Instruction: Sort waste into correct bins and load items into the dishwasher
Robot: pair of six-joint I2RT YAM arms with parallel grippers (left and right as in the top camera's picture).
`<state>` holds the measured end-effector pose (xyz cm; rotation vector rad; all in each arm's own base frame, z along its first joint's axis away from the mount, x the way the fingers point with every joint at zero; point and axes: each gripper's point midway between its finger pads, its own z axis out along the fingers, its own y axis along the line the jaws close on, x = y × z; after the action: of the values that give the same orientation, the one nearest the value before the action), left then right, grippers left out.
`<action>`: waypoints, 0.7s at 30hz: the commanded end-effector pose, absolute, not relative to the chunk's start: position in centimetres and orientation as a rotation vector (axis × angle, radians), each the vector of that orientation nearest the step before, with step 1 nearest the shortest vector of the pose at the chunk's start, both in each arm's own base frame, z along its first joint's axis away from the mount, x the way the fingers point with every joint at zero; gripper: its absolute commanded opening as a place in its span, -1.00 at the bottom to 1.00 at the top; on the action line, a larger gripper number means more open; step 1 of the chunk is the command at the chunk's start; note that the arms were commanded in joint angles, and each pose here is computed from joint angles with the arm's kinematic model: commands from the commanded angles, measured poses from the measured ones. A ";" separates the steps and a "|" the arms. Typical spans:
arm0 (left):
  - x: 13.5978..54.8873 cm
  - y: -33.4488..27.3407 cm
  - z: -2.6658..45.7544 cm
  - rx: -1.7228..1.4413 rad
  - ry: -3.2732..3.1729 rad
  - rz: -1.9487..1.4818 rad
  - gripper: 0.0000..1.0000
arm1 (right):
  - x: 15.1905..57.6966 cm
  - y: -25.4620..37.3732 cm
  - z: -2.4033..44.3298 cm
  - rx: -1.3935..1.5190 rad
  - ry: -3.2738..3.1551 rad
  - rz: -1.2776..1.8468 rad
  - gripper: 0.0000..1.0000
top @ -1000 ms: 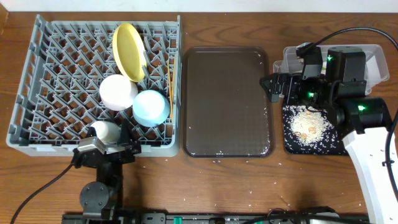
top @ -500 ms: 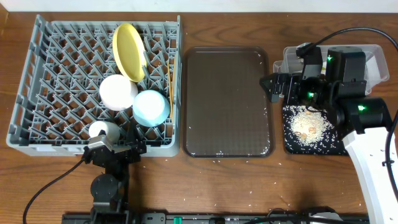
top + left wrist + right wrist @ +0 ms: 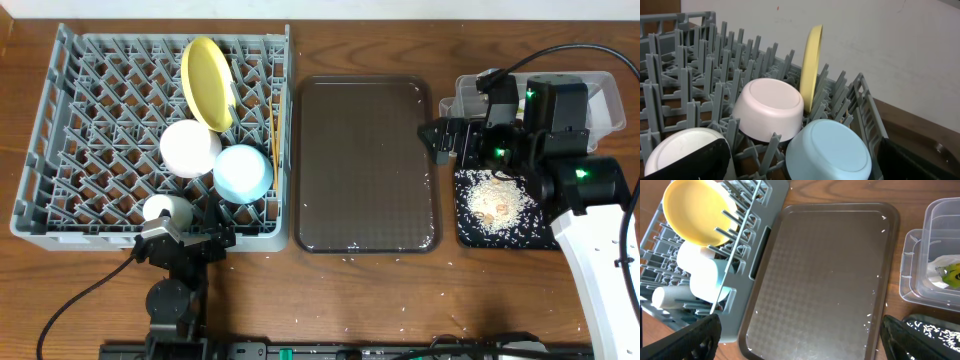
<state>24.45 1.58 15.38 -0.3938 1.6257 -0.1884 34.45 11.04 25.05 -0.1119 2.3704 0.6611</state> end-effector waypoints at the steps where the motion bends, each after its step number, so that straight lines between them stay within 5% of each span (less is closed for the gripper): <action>1: 24.3 1.9 13.6 -0.415 1.682 -0.161 0.89 | 33.9 10.9 24.6 -0.113 2.405 0.648 0.99; 13: 24.3 1.9 13.6 -0.415 1.682 -0.161 0.89 | 31.5 10.9 32.1 -0.804 1.918 0.180 0.98; 21: 24.3 1.9 13.6 -0.415 1.682 -0.161 0.89 | 27.8 9.1 28.0 -0.760 1.746 0.086 0.99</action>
<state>24.43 1.59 15.44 -0.3945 1.6266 -0.1882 29.10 9.96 30.64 -0.7569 1.7955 0.1424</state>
